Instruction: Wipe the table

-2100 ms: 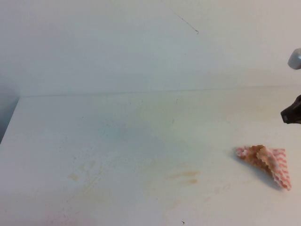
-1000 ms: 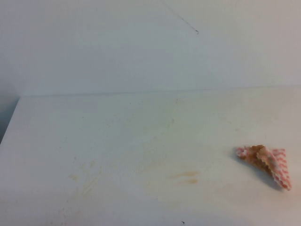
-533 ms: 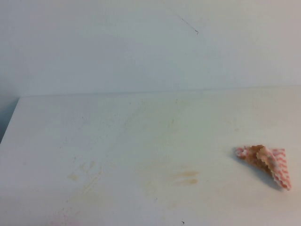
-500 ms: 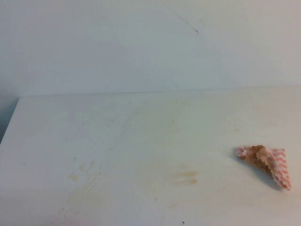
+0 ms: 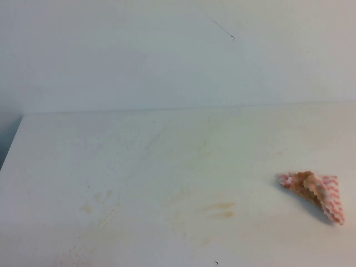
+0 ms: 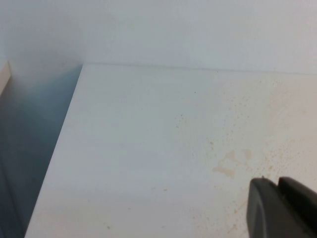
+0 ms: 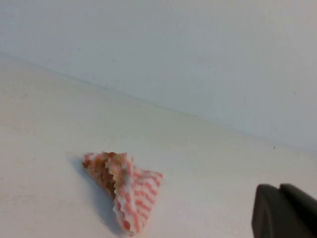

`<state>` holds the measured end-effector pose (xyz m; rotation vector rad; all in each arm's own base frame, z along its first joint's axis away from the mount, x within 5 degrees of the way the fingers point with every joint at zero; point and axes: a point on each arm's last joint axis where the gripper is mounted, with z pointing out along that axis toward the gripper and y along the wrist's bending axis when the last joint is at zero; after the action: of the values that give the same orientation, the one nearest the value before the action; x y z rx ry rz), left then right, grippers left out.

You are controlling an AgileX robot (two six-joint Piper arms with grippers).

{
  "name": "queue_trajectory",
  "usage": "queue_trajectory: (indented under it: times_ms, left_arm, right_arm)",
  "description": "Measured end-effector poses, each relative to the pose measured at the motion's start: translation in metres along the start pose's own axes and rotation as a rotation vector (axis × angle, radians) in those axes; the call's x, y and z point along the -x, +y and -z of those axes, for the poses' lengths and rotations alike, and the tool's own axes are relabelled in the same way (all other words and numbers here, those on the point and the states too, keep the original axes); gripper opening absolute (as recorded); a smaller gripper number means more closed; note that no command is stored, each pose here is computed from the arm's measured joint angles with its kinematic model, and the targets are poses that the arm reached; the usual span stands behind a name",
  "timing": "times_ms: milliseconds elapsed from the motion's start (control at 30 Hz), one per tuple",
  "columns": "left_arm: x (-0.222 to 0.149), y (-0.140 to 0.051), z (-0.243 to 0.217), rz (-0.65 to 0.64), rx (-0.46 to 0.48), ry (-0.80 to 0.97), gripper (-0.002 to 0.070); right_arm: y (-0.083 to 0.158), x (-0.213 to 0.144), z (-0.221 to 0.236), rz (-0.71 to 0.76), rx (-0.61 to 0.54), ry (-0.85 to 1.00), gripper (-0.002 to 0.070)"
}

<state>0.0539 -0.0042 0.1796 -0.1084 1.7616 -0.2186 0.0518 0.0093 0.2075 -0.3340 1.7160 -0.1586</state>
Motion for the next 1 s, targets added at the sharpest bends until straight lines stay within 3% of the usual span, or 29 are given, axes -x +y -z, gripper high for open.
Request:
queue_trajectory:
  times_ms: [133, 400, 1000]
  left_arm:
    - [0.000, 0.000, 0.000, 0.000, 0.000, 0.000, 0.0000]
    - [0.000, 0.000, 0.000, 0.000, 0.000, 0.000, 0.0000]
    - [0.000, 0.000, 0.000, 0.000, 0.000, 0.000, 0.0000]
  right_arm:
    - [0.004, -0.025, -0.007, -0.123, -0.028, 0.036, -0.0002]
    - [0.001, -0.040, -0.006, -0.268, -0.091, 0.172, -0.0002]
    - [-0.002, -0.041, -0.005, -0.219, -0.119, 0.190, -0.0002]
